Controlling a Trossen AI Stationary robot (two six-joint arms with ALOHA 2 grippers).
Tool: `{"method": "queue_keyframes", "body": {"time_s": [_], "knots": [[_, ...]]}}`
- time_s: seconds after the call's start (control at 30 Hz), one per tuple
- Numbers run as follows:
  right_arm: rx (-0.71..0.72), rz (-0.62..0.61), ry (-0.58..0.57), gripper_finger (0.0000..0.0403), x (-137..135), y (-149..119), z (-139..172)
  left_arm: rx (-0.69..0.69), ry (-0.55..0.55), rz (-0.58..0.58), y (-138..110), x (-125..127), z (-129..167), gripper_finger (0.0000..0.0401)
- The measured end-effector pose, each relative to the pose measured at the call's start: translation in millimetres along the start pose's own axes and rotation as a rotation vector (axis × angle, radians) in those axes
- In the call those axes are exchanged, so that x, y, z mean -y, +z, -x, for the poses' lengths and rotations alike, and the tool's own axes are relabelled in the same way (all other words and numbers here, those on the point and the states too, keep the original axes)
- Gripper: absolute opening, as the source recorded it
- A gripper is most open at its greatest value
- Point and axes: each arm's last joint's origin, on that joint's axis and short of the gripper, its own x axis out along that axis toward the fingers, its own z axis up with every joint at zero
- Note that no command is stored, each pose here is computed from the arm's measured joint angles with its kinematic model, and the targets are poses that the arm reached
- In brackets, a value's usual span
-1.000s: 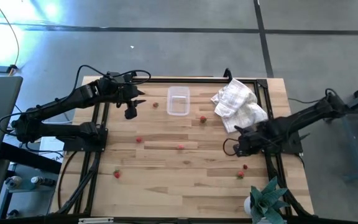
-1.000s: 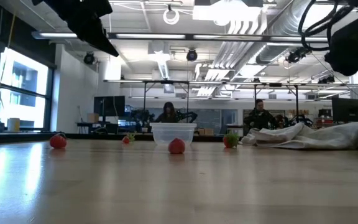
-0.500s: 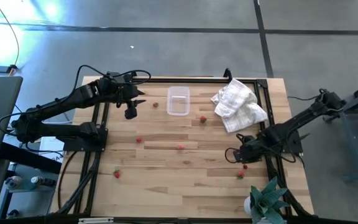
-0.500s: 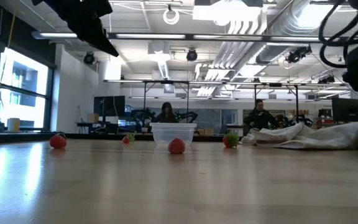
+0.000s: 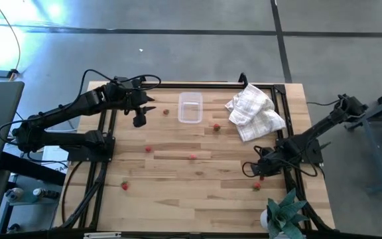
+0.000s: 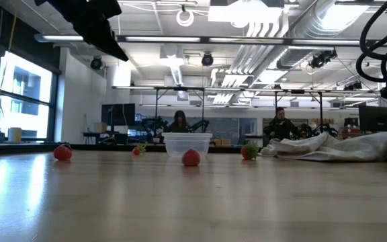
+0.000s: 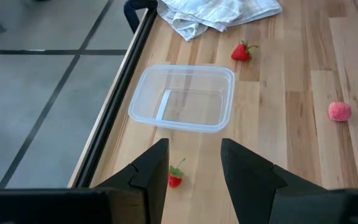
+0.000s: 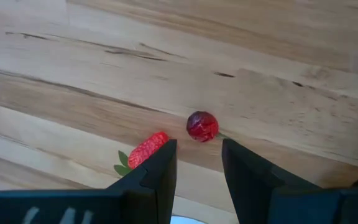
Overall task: Pick and placing Produce into tupperware
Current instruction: Put the cherry into the transparent container
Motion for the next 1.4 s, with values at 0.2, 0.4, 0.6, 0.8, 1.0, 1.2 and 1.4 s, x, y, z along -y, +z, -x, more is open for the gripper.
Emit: {"method": "queue_keyframes", "body": {"time_s": [0.2, 0.4, 0.6, 0.8, 1.0, 1.2, 1.4], "knots": [[0.013, 0.023, -0.037, 0.0119, -2.3, 0.8, -7.9, 0.000, 0.000, 0.000, 0.0, 0.0, 0.0, 0.0136], [0.008, 0.048, -0.033, 0.0119, -9.9, 0.1, -19.0, 0.000, 0.000, 0.000, 0.0, 0.0, 0.0, 0.0136], [0.010, 0.052, -0.108, 0.0119, -9.4, 1.8, -28.9, 0.000, 0.000, 0.000, 0.0, 0.0, 0.0, 0.0136], [0.009, 0.053, -0.109, 0.0119, -10.2, 1.7, -30.0, 0.000, 0.000, 0.002, 0.0, 0.1, 0.0, 0.0136], [0.003, 0.050, -0.111, 0.0116, -10.1, 1.6, -30.0, 0.000, 0.000, 0.003, 0.0, 0.1, 0.0, 0.0136], [-0.002, 0.057, -0.116, 0.0099, -9.6, 1.6, -30.2, 0.000, -0.001, 0.003, 0.0, 0.1, -0.1, 0.0136], [-0.004, 0.057, -0.117, 0.0088, -9.4, 1.6, -30.3, 0.000, 0.000, 0.003, 0.0, 0.0, 0.0, 0.0136]]}}
